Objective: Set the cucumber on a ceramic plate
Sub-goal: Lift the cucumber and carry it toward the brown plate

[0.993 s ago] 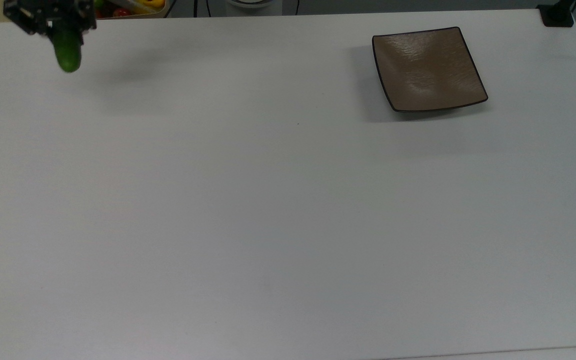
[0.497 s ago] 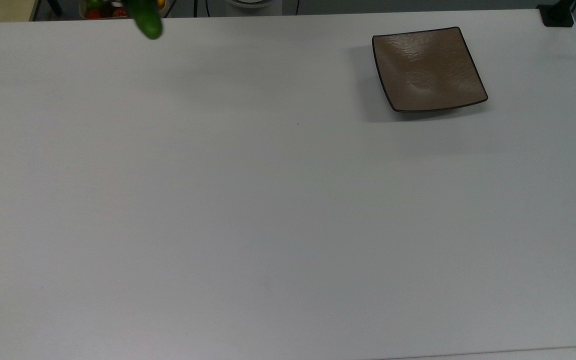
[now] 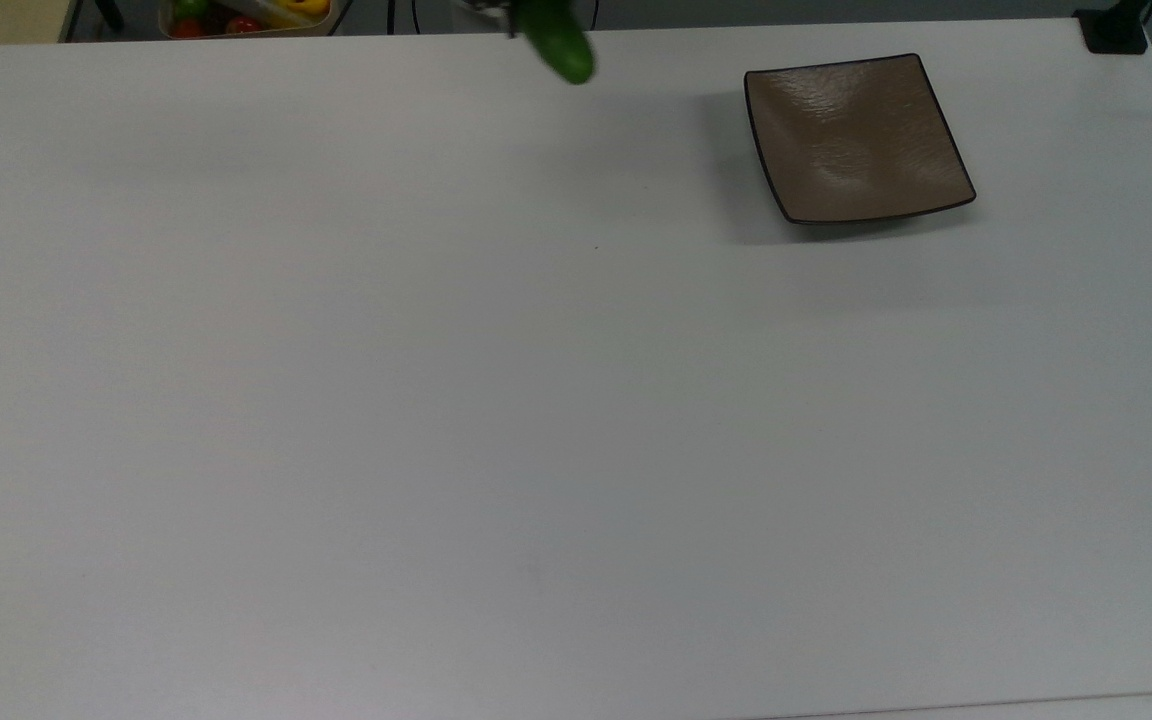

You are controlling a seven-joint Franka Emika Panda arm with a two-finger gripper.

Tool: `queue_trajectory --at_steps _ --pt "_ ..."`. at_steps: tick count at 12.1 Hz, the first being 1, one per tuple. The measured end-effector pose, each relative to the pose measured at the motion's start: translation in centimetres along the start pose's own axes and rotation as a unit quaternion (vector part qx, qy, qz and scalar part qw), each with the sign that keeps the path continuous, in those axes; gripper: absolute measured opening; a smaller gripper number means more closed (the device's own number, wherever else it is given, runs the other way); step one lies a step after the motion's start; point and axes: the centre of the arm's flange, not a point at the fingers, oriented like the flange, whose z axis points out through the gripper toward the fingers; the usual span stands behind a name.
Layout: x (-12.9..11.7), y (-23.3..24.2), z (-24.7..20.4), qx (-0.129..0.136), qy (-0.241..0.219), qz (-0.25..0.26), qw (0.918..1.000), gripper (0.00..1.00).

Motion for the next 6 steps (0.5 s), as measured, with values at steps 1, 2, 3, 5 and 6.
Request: queue_trajectory --at_steps 1,2,3,5,6 --pt "0.6 -3.4 0.2 0.009 -0.001 0.011 0.9999 0.44" --pt "1.0 -6.7 0.6 0.012 -0.005 0.017 0.9998 0.44" --pt "1.3 -9.8 1.1 0.011 -0.01 0.018 0.9997 0.44" --pt "1.8 -15.2 2.4 0.01 -0.017 0.026 0.9995 0.44" --pt "2.0 -17.4 3.4 0.009 -0.02 0.029 0.9993 0.44"
